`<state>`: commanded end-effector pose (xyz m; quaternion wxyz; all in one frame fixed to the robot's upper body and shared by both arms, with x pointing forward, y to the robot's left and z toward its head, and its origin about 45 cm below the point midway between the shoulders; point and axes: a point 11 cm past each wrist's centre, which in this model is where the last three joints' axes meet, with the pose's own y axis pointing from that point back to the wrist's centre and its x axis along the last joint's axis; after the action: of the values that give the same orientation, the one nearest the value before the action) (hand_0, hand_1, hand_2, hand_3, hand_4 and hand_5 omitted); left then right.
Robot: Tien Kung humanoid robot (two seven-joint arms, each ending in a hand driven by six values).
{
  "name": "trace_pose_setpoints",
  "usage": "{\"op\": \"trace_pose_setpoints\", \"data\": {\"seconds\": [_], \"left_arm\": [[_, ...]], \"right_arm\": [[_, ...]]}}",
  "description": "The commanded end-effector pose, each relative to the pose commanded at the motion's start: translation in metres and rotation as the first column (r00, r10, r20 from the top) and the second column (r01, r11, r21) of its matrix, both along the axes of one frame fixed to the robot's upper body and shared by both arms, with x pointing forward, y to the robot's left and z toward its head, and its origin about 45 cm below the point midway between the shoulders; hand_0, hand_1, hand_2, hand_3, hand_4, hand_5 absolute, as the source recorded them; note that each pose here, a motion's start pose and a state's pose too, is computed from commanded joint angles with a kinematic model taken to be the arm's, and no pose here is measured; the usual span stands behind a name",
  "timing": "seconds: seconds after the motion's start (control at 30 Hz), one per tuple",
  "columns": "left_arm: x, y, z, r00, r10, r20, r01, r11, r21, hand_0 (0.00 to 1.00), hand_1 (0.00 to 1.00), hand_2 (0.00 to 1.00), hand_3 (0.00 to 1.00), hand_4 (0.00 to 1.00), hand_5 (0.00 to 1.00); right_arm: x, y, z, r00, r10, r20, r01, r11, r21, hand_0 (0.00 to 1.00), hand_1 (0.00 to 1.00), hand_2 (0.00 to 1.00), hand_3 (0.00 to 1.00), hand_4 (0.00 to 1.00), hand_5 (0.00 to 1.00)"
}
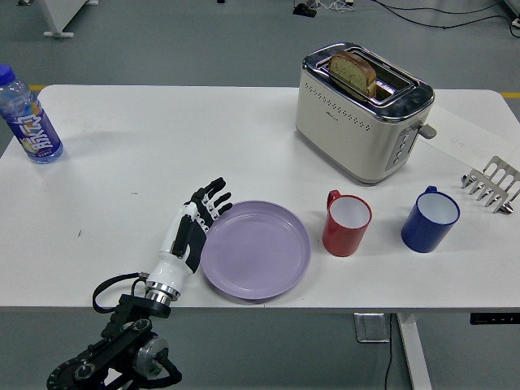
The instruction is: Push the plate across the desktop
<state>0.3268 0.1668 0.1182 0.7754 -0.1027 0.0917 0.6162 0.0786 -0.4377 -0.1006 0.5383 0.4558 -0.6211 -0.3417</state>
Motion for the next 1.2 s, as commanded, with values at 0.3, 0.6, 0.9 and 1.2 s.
{"op": "trace_pose_setpoints", "data": {"seconds": [0.3,0.6,0.9,1.2], "left_arm": [[0.0089,0.016,0.011,0.998,0.053,0.031,-0.053,0.999,0.004,0.799,0.85,0.915,0.84,0.5,0.998],[0.0278,0.064,0.025,0.986,0.16,0.045,-0.162,0.985,0.053,0.786,0.828,0.876,0.824,0.504,0.998],[0.0403,0.13,0.042,0.961,0.269,0.056,-0.274,0.957,0.095,0.782,0.819,0.856,0.815,0.512,0.998],[0.0429,0.207,0.055,0.925,0.378,0.04,-0.379,0.913,0.15,0.782,0.817,0.846,0.805,0.513,0.998]], "right_arm": [[-0.003,0.0,-0.001,1.0,-0.001,-0.008,0.001,1.0,-0.001,0.657,0.641,0.714,0.665,0.252,0.283],[-0.006,0.0,-0.001,1.0,-0.005,-0.013,0.005,1.0,0.0,0.657,0.641,0.714,0.665,0.251,0.283],[-0.009,0.002,-0.002,1.0,-0.007,-0.018,0.007,1.0,0.001,0.657,0.641,0.713,0.664,0.251,0.284],[-0.008,0.002,-0.002,1.0,-0.009,-0.015,0.009,1.0,0.004,0.657,0.641,0.714,0.664,0.251,0.284]]}}
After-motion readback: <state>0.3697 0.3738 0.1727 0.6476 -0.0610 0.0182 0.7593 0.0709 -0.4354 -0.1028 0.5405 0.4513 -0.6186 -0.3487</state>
